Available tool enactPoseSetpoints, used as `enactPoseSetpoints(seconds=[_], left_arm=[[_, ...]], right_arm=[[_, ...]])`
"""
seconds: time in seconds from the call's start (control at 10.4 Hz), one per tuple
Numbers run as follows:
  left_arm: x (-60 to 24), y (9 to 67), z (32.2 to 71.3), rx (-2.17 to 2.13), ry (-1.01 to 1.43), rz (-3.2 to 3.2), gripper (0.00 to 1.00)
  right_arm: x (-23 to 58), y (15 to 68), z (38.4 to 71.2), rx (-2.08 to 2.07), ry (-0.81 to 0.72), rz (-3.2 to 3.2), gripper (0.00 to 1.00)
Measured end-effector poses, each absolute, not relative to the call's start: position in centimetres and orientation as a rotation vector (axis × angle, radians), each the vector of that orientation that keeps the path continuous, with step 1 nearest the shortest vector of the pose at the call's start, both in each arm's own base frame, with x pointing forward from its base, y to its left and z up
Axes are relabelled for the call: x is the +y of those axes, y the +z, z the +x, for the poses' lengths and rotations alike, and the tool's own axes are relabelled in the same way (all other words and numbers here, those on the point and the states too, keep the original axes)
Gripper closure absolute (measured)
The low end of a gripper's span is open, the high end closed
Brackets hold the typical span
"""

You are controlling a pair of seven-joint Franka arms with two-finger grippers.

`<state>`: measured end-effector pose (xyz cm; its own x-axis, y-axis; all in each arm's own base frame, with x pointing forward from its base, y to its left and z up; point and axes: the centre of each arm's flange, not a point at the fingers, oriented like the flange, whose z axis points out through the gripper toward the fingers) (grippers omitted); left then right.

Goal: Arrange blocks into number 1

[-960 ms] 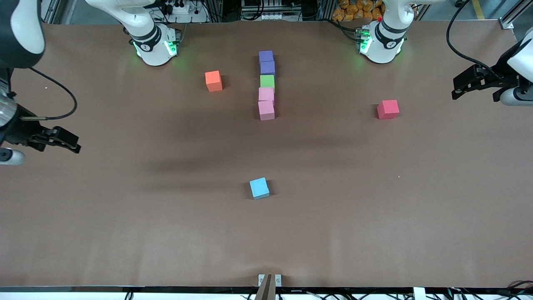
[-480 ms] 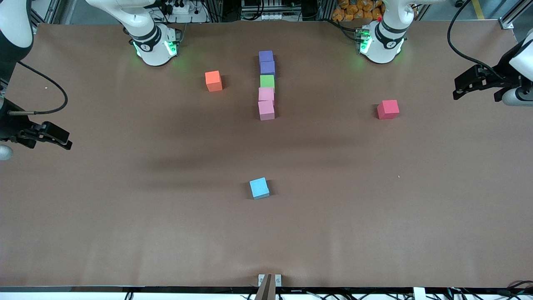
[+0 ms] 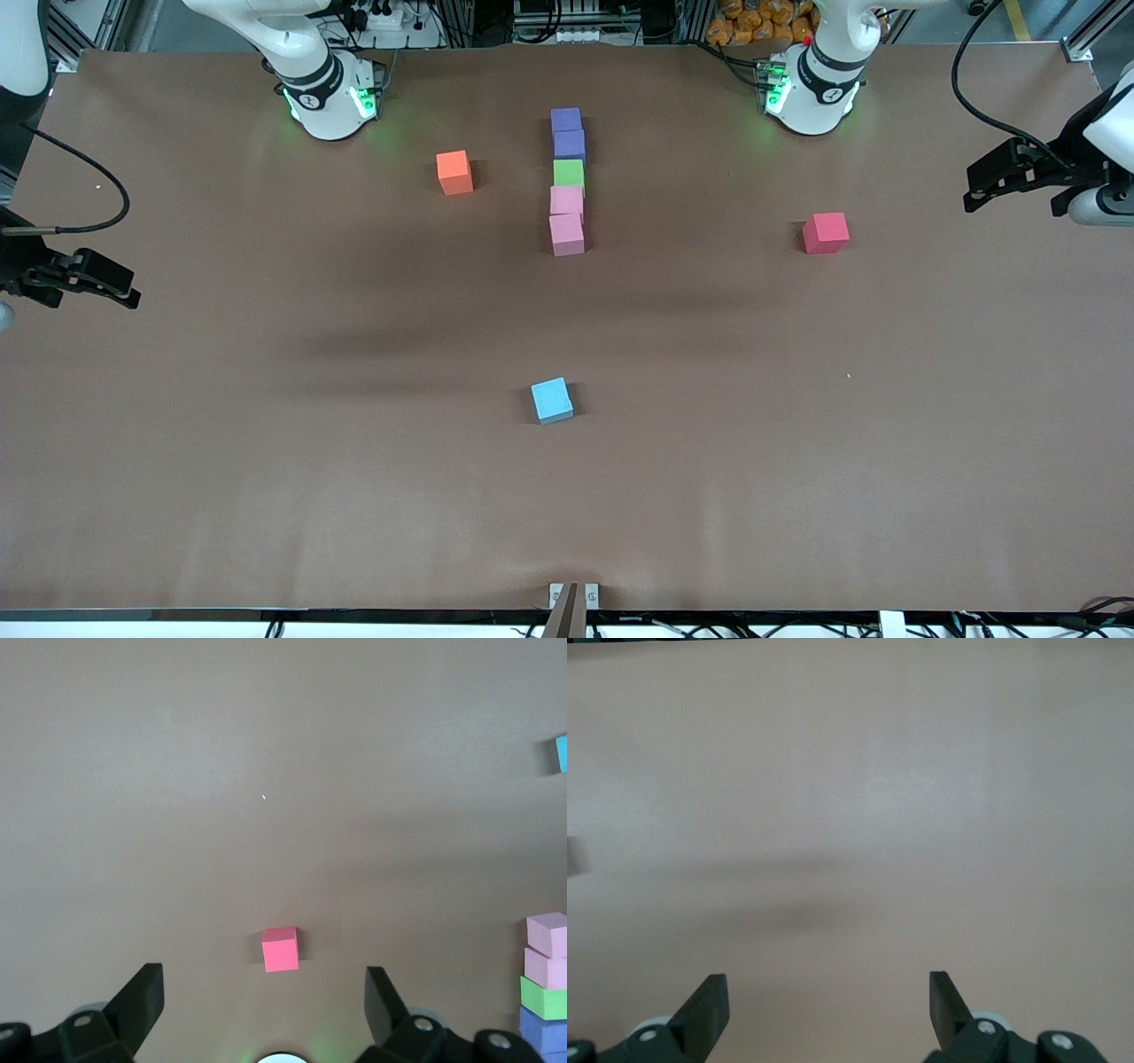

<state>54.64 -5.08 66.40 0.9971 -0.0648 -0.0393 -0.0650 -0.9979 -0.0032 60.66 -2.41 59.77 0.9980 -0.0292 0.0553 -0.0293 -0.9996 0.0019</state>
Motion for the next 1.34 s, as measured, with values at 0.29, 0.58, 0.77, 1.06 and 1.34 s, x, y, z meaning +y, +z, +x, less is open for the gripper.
enactPoseSetpoints(seconds=[0.29, 0.58, 0.77, 1.06, 1.34], left_arm=[[-5.08, 66.34, 54.67, 0.102, 0.063, -3.135, 0.00], [-5.09, 66.26, 54.72, 0.102, 0.065, -3.135, 0.00], [-5.09, 66.18, 54.77, 0.101, 0.068, -3.135, 0.00], [-5.10, 65.98, 54.88, 0.100, 0.073, -3.134, 0.00], [-5.09, 65.96, 54.90, 0.099, 0.074, -3.134, 0.00]], right_arm=[[-2.41, 59.77, 60.66, -0.046, 0.086, 3.137, 0.00], [-2.41, 59.76, 60.65, -0.046, 0.085, 3.137, 0.00], [-2.40, 59.73, 60.62, -0.046, 0.081, 3.138, 0.00], [-2.40, 59.72, 60.61, -0.046, 0.079, 3.138, 0.00], [-2.40, 59.72, 60.61, -0.046, 0.078, 3.138, 0.00]])
